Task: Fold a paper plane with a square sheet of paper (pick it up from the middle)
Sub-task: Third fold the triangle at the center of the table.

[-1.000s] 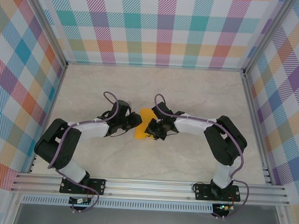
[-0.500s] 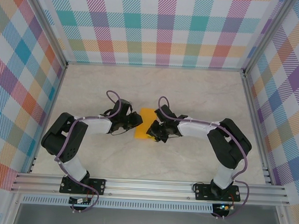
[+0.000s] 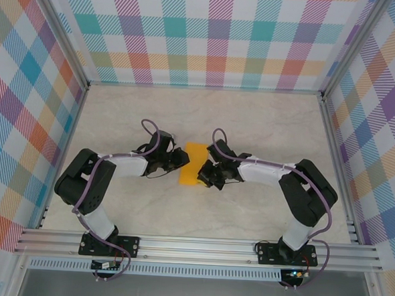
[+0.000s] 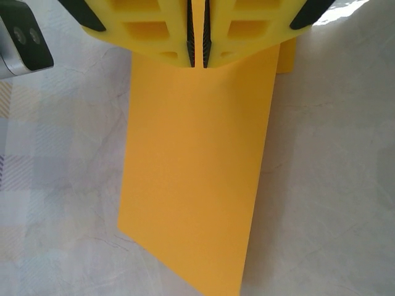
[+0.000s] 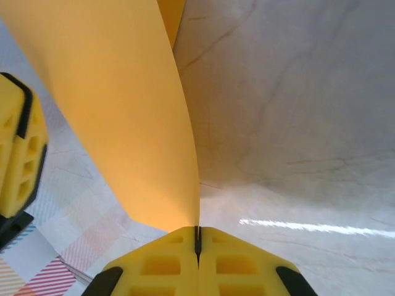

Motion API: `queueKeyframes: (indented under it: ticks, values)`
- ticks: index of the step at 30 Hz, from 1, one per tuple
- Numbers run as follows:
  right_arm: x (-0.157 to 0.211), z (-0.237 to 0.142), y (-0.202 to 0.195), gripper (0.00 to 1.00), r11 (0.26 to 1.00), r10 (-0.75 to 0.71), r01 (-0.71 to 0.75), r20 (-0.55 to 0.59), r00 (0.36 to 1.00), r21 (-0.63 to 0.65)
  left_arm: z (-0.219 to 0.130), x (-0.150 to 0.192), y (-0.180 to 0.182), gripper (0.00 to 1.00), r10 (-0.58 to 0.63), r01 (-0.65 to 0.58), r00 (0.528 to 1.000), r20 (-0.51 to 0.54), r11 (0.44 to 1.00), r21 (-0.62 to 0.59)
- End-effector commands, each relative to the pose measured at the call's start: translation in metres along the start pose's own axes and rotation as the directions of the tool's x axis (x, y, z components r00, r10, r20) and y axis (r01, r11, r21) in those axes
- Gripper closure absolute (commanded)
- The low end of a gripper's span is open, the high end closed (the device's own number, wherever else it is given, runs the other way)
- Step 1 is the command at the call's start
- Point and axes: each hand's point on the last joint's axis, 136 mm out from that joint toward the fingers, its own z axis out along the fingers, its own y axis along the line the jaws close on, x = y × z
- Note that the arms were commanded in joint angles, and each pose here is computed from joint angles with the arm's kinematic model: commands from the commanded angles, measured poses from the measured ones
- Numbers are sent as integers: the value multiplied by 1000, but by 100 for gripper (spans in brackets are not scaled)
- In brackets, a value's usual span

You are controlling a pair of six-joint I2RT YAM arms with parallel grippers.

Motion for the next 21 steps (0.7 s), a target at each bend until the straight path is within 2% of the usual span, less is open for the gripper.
queueKeyframes:
  ticks: [1, 7, 14, 21]
  values:
    - [9, -14, -6, 100, 998, -37, 40, -49, 998, 56, -1, -14, -21, 85, 33, -34, 999, 13, 996, 80]
    - [20, -14, -11, 100, 994, -40, 52, -130, 991, 92, 2, -12, -17, 85, 39, -39, 999, 1, 997, 68]
    - [9, -12, 5, 96, 996, -57, 63, -90, 994, 56, 13, -9, 5, 87, 25, -26, 999, -22, 1000, -18]
    - [5, -7, 12, 91, 999, -30, 31, -74, 997, 19, 17, -6, 13, 89, 19, -21, 999, -35, 999, -47]
